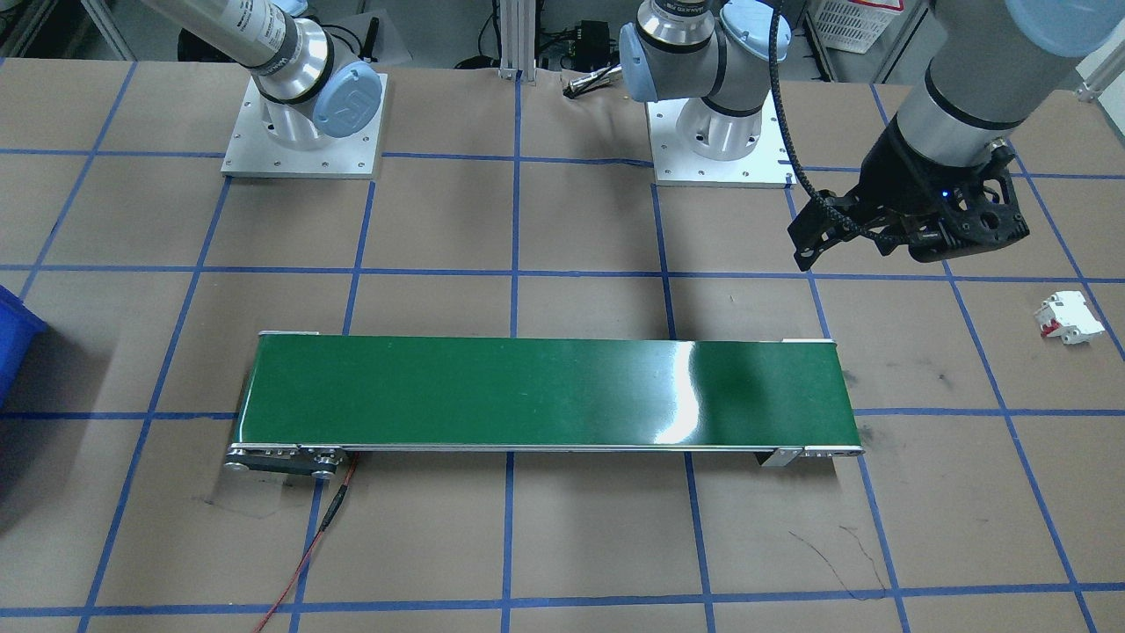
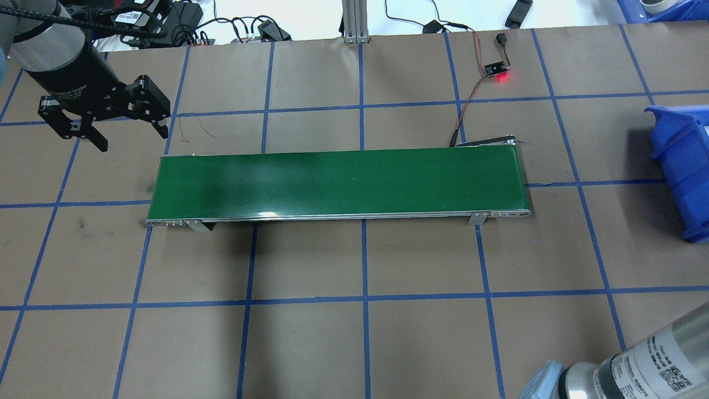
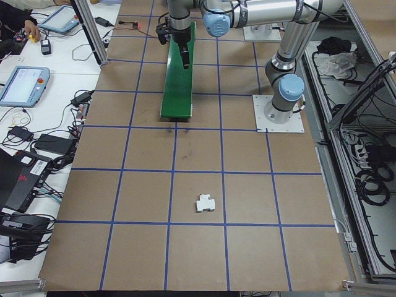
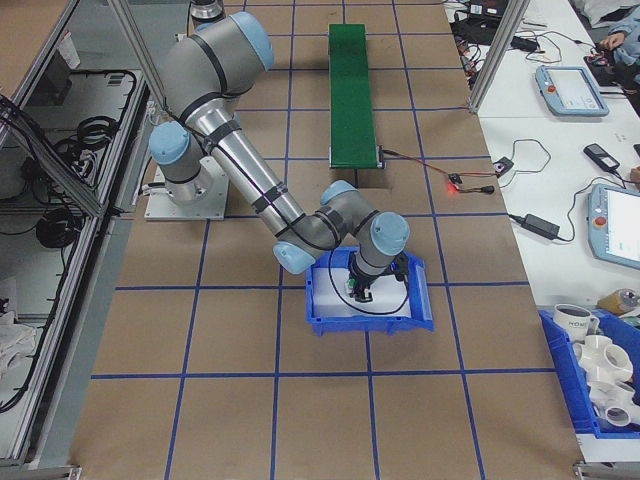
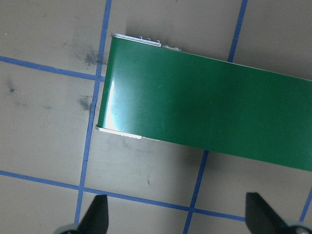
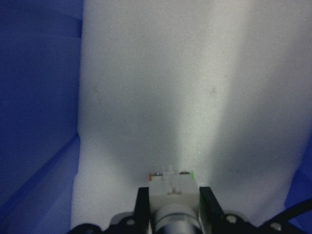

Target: Move button from left to right

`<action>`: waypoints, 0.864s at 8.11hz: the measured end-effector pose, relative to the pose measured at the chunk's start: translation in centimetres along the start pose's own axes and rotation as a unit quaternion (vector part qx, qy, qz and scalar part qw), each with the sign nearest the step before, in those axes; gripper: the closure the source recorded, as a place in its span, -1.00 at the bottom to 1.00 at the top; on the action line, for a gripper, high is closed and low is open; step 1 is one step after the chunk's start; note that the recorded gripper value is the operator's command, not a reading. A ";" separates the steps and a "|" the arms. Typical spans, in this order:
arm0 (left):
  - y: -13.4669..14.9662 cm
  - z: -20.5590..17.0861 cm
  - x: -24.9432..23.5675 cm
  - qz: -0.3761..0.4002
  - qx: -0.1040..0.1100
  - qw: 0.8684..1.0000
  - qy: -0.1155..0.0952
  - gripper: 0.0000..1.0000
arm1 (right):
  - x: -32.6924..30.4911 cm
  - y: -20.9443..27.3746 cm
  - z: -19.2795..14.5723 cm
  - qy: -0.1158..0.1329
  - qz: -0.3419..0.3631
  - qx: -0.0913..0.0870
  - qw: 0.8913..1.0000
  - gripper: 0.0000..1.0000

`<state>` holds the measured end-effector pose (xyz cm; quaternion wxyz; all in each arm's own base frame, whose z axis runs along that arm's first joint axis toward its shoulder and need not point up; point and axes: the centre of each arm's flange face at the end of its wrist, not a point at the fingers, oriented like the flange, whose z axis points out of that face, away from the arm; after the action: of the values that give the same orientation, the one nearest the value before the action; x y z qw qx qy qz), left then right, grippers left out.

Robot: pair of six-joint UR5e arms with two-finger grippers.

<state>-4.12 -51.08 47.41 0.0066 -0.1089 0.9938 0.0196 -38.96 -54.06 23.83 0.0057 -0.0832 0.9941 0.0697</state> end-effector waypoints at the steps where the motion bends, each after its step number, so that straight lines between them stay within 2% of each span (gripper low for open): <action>1: 0.0 0.0 0.0 0.000 0.000 1.000 0.000 -1.00 | 0.3 0.3 -0.1 0.000 -0.004 0.002 1.000 -0.87; 2: 0.0 0.0 0.0 0.000 0.000 1.000 0.000 -1.00 | 0.8 0.9 -0.3 0.000 -0.006 0.003 1.000 -1.00; 4: 0.0 0.1 0.0 -0.001 -0.001 1.000 0.000 -1.00 | 1.2 2.3 -2.4 0.012 -0.001 0.013 1.000 -1.00; 7: -0.1 0.1 0.0 -0.001 -0.001 1.000 -0.001 -1.00 | -1.8 3.9 -10.9 0.054 0.004 0.044 0.998 -1.00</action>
<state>-4.10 -51.12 47.35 0.0075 -0.1100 0.9937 0.0202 -37.83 -51.51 35.18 -0.0443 -0.0827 0.9954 0.0216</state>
